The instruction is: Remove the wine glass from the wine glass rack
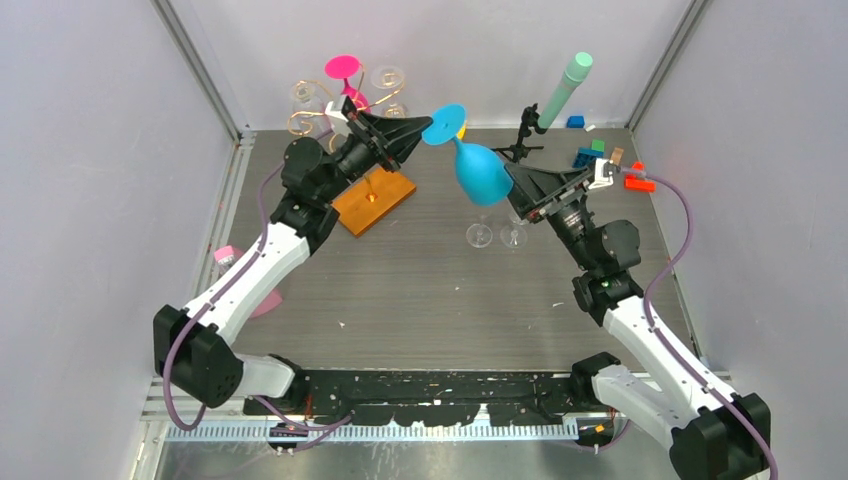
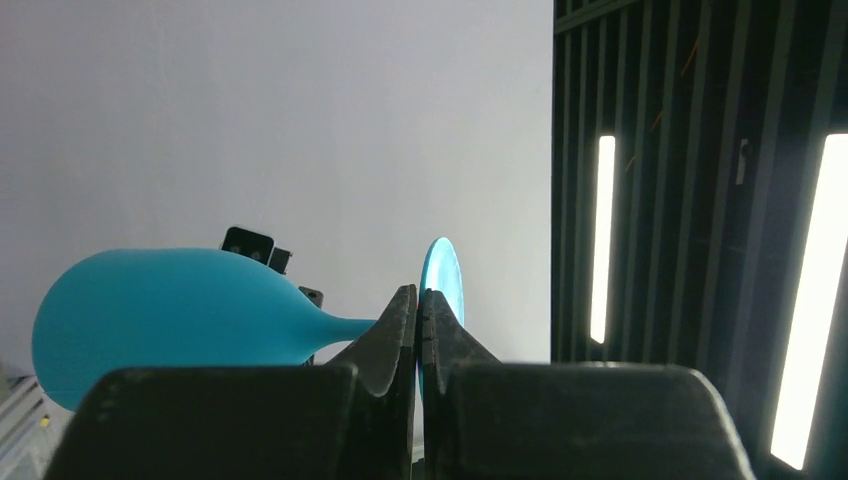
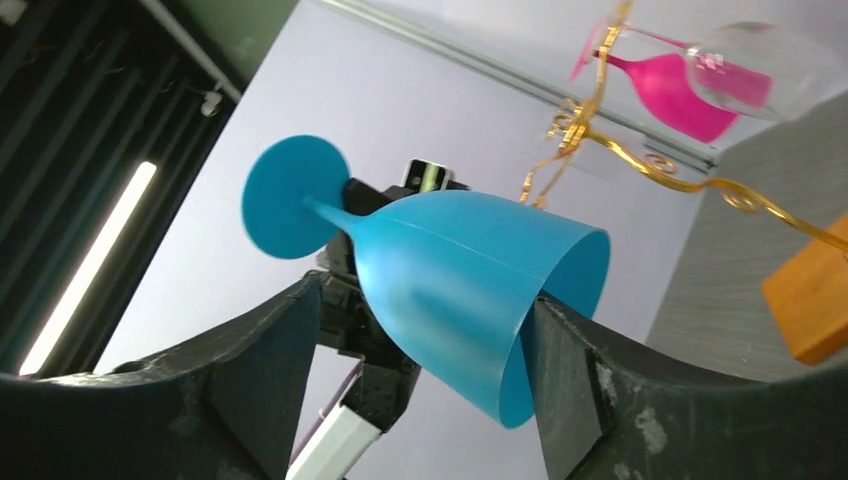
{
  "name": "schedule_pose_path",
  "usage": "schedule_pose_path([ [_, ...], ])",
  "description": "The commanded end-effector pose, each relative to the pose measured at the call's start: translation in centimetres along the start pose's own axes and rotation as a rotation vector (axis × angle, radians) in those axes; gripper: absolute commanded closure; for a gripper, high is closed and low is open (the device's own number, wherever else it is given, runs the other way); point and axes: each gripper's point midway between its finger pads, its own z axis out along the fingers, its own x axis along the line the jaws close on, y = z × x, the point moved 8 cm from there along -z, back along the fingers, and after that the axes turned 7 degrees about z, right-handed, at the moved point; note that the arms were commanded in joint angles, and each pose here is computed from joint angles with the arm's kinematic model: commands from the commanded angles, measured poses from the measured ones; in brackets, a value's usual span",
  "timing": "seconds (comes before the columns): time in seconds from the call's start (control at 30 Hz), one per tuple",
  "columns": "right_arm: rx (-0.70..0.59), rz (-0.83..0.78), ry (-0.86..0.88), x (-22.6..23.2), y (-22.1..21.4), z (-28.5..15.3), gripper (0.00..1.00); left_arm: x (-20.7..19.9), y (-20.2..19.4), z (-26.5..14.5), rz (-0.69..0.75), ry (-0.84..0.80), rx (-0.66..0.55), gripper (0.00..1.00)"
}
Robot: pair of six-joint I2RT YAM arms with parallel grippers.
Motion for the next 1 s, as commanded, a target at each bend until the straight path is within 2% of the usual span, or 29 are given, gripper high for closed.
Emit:
schedule_pose_path([
  [0.0, 0.075, -0.006, 0.290, 5.1, -0.6, -0.6, 0.27, -2.8, -1.0, -0.9, 0.016, -0.106, 0.004, 1.00],
  [0.1, 0.116, 0.017, 0.346, 6.1, -0.8, -0.8, 0.36, -2.6, -1.0, -1.0, 0.015, -0.105, -0.003, 1.00],
  [0.27, 0.180, 0.032, 0.432, 7.5, -1.3, -1.1, 0.59, -2.3, -1.0, -1.0, 0.014, -0.098, -0.011, 1.00],
  [0.3, 0.186, 0.040, 0.436, 7.6, -1.3, -1.1, 0.67, -2.2, -1.0, -1.0, 0.014, -0.097, -0.012, 1.00],
  [0.33, 0.191, 0.040, 0.442, 7.7, -1.3, -1.1, 0.71, -2.2, -1.0, -1.0, 0.018, -0.097, -0.013, 0.96],
  [0.37, 0.191, 0.043, 0.440, 7.7, -1.3, -1.1, 0.83, -2.2, -1.0, -1.0, 0.024, -0.097, -0.016, 0.91],
  [0.43, 0.189, 0.039, 0.434, 7.7, -1.3, -1.1, 0.97, -2.4, -1.0, -1.2, 0.049, -0.105, -0.026, 0.73],
  [0.67, 0.136, -0.075, 0.324, 7.8, -1.1, -1.1, 1.00, -2.9, -1.4, -3.3, 0.270, -0.058, -0.120, 0.28],
  [0.7, 0.114, -0.120, 0.270, 7.7, -0.9, -1.3, 1.00, -2.4, -1.4, -4.2, 0.343, -0.025, -0.148, 0.17],
  [0.8, 0.071, -0.181, 0.139, 7.2, -0.5, -1.4, 1.00, -1.6, -1.3, -5.6, 0.455, 0.039, -0.170, 0.02],
  [0.83, 0.055, -0.240, 0.139, 8.2, -0.4, -1.7, 1.00, -1.4, -1.2, -6.1, 0.495, 0.064, -0.174, 0.01],
  [0.97, -0.027, -0.414, -0.045, 8.6, 0.8, -2.6, 1.00, -1.1, -0.4, -8.1, 0.729, 0.176, -0.188, 0.00],
])
